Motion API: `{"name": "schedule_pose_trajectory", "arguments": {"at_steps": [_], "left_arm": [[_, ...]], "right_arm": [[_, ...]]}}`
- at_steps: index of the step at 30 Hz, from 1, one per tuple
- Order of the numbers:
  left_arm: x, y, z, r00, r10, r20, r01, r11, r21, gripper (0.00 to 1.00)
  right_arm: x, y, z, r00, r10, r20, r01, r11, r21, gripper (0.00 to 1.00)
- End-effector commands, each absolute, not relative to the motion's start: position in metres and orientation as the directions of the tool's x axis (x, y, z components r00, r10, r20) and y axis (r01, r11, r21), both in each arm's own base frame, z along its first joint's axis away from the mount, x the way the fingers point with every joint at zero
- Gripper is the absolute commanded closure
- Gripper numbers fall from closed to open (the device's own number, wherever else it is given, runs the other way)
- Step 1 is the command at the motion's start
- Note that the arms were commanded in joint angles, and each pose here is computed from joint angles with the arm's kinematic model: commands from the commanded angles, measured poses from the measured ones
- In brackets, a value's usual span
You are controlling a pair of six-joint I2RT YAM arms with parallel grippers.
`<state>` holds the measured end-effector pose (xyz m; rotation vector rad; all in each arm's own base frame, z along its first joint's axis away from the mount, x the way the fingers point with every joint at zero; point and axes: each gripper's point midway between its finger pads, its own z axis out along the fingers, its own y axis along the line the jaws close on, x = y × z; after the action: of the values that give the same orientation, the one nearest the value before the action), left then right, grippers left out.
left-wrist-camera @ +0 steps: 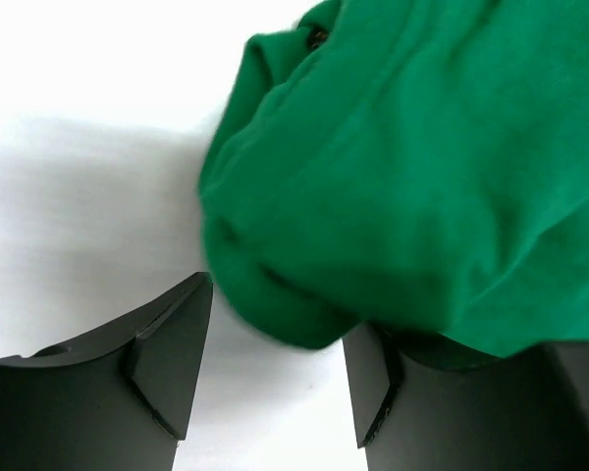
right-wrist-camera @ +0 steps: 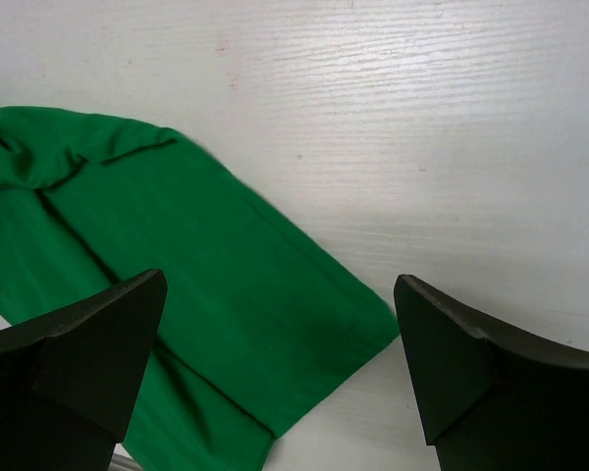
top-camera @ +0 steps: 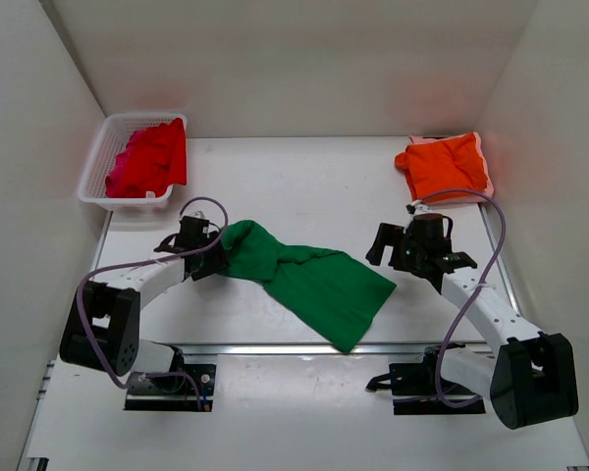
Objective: Fold and stack the t-shirts
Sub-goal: Flatten out the tshirt
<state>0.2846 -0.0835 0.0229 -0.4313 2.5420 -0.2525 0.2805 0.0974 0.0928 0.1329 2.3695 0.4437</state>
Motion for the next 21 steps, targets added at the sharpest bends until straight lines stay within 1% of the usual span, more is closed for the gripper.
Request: {"name": "schedule_pose_trajectory", "arguments": {"at_steps": [1, 5, 9, 12, 15, 17, 19, 21], "left_arm": [[0.299, -0.085, 0.030, -0.789, -0.319, -0.525, -0.231, 0.946, -0.228, 0.35], [0.304, -0.089, 0.025, -0.791, -0.319, -0.522, -0.235, 0.946, -0.223, 0.34], [0.307, -0.089, 0.022, -0.802, -0.290, -0.522, -0.235, 0.957, -0.171, 0.34], [0.310, -0.095, 0.023, -0.811, -0.271, -0.519, -0.217, 0.963, -0.162, 0.37], [0.309, -0.100, 0.021, -0.828, -0.221, -0.515, -0.182, 0.975, -0.126, 0.43], [0.306, -0.102, 0.018, -0.839, -0.193, -0.509, -0.166, 0.981, -0.099, 0.44], [0.305, -0.102, 0.015, -0.841, -0.184, -0.510, -0.163, 0.983, -0.086, 0.44], [0.301, -0.103, 0.011, -0.851, -0.156, -0.502, -0.143, 0.988, -0.065, 0.48]], "right_arm": [[0.290, 0.096, 0.100, -0.720, 0.218, -0.659, -0.034, 0.937, 0.347, 0.01], [0.290, 0.094, 0.100, -0.721, 0.214, -0.659, -0.032, 0.939, 0.341, 0.01], [0.291, 0.092, 0.101, -0.716, 0.214, -0.664, -0.033, 0.940, 0.339, 0.01], [0.289, 0.088, 0.099, -0.726, 0.210, -0.655, -0.017, 0.947, 0.322, 0.01], [0.283, 0.078, 0.093, -0.760, 0.200, -0.619, 0.039, 0.964, 0.265, 0.01], [0.277, 0.070, 0.088, -0.782, 0.195, -0.592, 0.073, 0.972, 0.223, 0.01], [0.276, 0.072, 0.087, -0.797, 0.187, -0.575, 0.074, 0.974, 0.213, 0.01], [0.268, 0.068, 0.074, -0.830, 0.175, -0.530, 0.096, 0.980, 0.173, 0.01]]}}
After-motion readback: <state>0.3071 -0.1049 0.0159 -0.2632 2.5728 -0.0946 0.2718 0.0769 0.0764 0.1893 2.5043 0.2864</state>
